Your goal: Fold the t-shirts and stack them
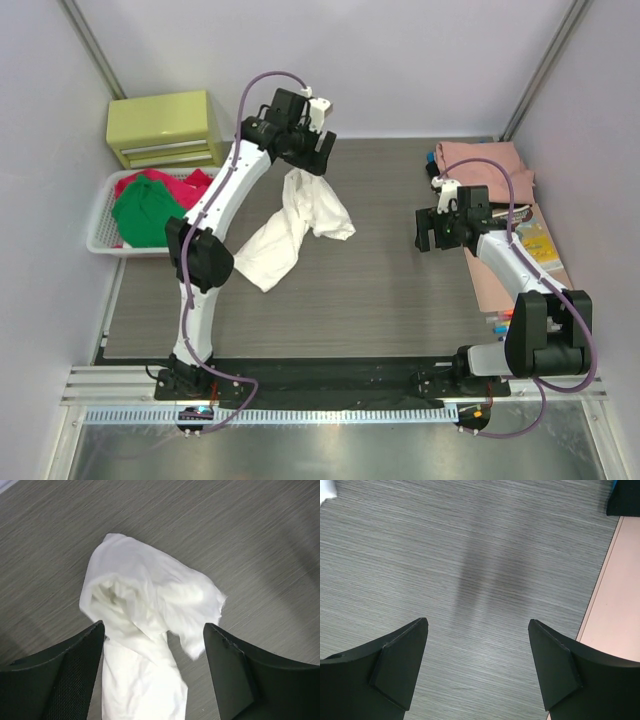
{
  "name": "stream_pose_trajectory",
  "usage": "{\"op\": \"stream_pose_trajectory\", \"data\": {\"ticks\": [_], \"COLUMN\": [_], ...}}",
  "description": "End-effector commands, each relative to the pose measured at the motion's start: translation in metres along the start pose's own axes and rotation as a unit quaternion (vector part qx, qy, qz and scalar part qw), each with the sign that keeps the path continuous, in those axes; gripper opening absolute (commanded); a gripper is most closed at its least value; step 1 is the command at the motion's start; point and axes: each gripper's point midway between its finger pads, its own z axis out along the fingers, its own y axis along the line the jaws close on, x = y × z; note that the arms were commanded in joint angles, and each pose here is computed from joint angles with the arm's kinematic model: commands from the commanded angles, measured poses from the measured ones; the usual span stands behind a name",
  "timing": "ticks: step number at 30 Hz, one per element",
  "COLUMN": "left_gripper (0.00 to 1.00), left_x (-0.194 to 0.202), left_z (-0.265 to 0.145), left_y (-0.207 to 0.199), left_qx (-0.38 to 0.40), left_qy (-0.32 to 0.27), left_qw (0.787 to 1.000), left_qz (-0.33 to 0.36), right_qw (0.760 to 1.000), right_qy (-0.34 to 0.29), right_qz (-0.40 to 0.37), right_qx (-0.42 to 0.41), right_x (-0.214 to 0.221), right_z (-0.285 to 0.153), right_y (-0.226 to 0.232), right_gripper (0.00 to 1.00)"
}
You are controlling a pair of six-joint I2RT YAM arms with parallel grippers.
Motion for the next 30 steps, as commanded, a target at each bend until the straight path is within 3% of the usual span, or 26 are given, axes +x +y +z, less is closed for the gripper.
{"op": "stream_pose_trajectory", "data": {"ticks": [1,8,10,11,12,16,17,18,19,25,30], "left_gripper": [0.80,0.81,0.80,0.80,0.80,0.79,0.73,0.55,0.01,0.00,0.00], "left_x": [-0.027,-0.034,-0.015,-0.025,0.004,0.037,0.045,0.060,0.067,0.100,0.115], "left_z": [-0.021,-0.057,-0.062,-0.088,-0.078,-0.115,-0.120,-0.128,-0.132,-0.151,-0.152], "left_y": [0.009,0.019,0.020,0.020,0.022,0.036,0.041,0.042,0.045,0.045,0.036], "left_qx": [-0.021,-0.032,-0.028,-0.028,-0.027,-0.071,-0.078,-0.087,-0.097,-0.109,-0.092], "left_qy": [-0.045,-0.065,-0.048,-0.082,-0.051,-0.076,-0.075,-0.065,-0.059,-0.033,-0.037], "left_qw": [0.999,0.997,0.998,0.996,0.998,0.994,0.994,0.994,0.993,0.993,0.995], "left_qz": [0.010,0.004,-0.013,-0.015,-0.022,-0.021,-0.024,-0.027,-0.032,-0.020,-0.033], "right_qw": [1.000,1.000,1.000,1.000,1.000,0.999,0.998,0.998,0.998,0.994,0.995], "right_qy": [-0.018,-0.019,-0.018,-0.018,-0.019,-0.031,-0.033,-0.041,-0.042,-0.083,-0.080], "right_qz": [-0.009,-0.009,-0.008,-0.007,-0.005,-0.005,-0.007,-0.009,-0.010,-0.031,-0.036], "right_qx": [0.001,-0.004,-0.009,-0.012,-0.022,-0.042,-0.046,-0.045,-0.046,-0.071,-0.055], "right_x": [-0.007,-0.007,-0.006,-0.006,-0.006,-0.012,-0.013,-0.017,-0.021,-0.035,-0.029], "right_z": [-0.001,-0.001,-0.001,-0.001,0.000,-0.005,-0.006,-0.010,-0.012,-0.026,-0.028], "right_y": [-0.002,0.000,0.001,0.003,0.006,0.017,0.019,0.021,0.024,0.037,0.032], "right_gripper": [0.87,0.87,0.87,0.87,0.87,0.84,0.38,0.11,0.02,0.01,0.01]}}
